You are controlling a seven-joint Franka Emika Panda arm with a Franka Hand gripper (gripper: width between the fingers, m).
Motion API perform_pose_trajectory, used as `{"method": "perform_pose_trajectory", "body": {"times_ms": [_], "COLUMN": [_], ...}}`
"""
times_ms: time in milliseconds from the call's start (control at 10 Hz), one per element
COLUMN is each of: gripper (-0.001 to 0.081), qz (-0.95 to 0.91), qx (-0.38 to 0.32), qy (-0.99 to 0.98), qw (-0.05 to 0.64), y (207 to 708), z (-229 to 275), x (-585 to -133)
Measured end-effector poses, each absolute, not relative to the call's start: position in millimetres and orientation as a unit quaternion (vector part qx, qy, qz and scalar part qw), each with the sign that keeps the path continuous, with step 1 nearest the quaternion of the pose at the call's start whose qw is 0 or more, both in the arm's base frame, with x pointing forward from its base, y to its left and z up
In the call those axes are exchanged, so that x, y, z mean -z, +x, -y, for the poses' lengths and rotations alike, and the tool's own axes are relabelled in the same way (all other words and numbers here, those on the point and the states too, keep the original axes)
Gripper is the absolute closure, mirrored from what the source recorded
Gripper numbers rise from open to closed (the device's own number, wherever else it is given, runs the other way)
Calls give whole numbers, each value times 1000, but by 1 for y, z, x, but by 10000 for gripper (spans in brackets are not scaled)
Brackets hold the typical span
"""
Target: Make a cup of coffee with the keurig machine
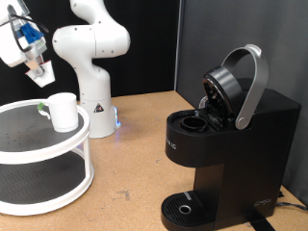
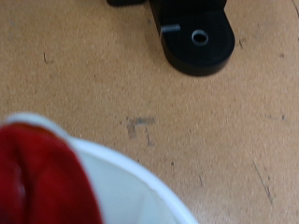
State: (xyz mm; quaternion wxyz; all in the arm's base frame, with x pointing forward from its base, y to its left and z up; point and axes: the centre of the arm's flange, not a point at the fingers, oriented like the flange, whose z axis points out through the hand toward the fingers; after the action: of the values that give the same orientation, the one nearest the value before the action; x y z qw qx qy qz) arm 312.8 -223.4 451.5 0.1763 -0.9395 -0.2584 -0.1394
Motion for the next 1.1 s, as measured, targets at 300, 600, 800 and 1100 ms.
{"method": "perform_pose_trajectory", "body": {"times_ms": [300,600,800,1100], "gripper": [660,660,660,660], "qz": [257,251,224,238], "qx": [183,184,178,180], "qy": [-913,-901,-914,-894], "qw": [260,302,288,335], "y": [331,364,383,378], "z": [200,172,159,157], "x": [-452,-460,-461,-463]}}
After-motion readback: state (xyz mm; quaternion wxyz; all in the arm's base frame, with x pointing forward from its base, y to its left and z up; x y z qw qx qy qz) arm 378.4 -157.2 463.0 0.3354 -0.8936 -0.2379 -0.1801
